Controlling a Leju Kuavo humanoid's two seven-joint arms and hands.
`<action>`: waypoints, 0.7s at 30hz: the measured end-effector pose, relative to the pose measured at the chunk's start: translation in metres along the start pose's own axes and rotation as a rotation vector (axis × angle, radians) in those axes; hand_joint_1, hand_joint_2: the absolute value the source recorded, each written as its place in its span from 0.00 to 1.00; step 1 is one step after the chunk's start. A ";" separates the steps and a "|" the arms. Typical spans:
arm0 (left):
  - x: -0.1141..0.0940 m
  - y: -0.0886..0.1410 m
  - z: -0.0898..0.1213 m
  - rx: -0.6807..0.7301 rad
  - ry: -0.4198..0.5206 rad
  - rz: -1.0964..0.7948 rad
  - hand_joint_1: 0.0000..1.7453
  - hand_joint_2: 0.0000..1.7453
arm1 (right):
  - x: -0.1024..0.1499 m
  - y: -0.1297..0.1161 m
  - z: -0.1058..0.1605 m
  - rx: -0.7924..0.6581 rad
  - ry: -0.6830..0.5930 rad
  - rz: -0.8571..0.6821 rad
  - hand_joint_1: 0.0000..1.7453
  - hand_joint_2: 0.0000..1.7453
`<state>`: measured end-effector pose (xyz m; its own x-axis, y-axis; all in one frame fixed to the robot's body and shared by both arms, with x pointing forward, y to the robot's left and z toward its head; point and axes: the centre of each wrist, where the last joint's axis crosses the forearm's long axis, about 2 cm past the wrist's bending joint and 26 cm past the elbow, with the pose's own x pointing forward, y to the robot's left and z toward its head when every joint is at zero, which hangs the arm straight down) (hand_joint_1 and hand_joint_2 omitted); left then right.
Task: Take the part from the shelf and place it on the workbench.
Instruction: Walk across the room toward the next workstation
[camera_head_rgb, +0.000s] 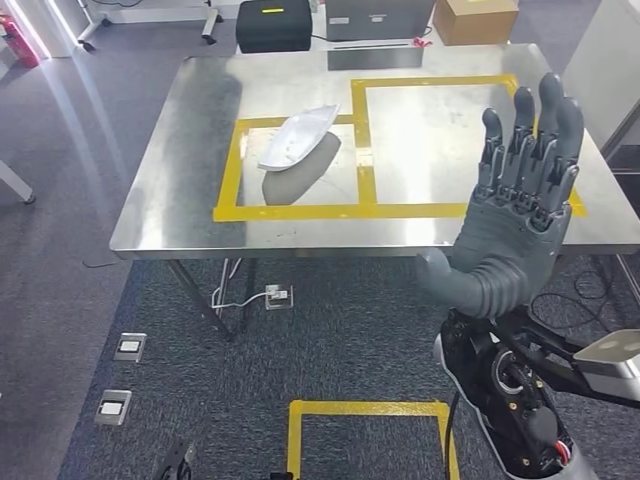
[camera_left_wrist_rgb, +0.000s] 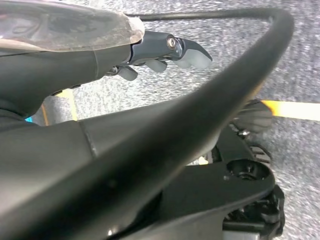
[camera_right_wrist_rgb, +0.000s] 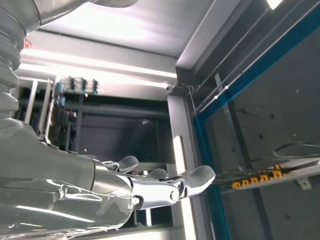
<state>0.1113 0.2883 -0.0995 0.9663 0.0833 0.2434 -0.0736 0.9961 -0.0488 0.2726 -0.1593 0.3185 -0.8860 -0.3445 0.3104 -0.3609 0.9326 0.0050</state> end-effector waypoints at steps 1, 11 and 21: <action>0.000 0.000 0.000 0.000 0.000 0.002 0.00 0.00 | 0.000 0.000 0.000 0.003 0.003 -0.007 0.00 1.00; 0.002 0.002 0.000 0.002 -0.007 0.015 0.00 0.00 | -0.006 0.002 0.002 0.021 0.029 -0.034 0.00 1.00; -0.001 0.003 0.000 0.003 -0.008 0.024 0.00 0.00 | -0.014 0.012 0.010 0.038 0.068 -0.061 0.00 1.00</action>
<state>0.1098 0.2911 -0.0999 0.9621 0.1076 0.2504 -0.0976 0.9939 -0.0520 0.2776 -0.1439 0.3042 -0.8404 -0.3916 0.3748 -0.4258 0.9048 -0.0095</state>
